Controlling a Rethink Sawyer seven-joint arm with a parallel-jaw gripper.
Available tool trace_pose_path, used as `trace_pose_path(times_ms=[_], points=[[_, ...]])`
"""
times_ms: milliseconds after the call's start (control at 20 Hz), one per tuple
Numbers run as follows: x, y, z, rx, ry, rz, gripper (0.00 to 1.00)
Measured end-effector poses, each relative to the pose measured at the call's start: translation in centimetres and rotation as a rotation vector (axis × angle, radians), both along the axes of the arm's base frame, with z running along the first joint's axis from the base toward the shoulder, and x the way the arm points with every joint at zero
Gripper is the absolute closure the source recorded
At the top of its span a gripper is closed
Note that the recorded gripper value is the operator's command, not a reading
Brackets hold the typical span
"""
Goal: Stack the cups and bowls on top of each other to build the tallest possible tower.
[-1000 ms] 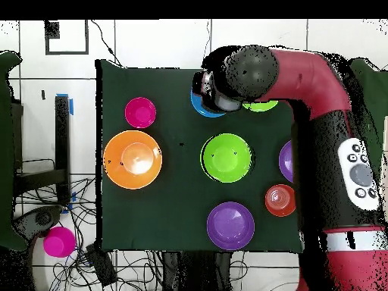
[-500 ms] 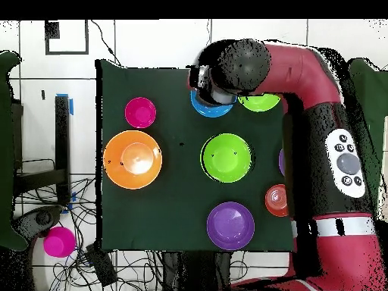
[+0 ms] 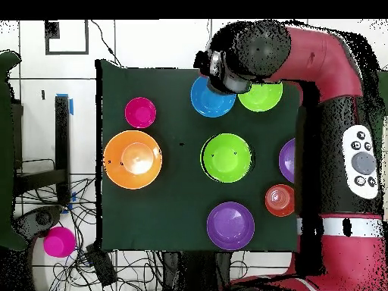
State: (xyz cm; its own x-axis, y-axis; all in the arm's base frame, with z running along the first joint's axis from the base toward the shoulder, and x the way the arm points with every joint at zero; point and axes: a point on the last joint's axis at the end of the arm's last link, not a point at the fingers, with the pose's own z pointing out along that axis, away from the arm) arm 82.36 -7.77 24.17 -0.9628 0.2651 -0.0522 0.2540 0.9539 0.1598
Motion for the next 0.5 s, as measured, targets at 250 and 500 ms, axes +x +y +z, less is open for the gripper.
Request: trace_pose_path(times_ms=[250,500], points=[[2.6,0.5,1.8,0.000,-0.037,-0.013,0.00],[5.1,2.7,1.9,0.009,-0.089,-0.013,0.00]])
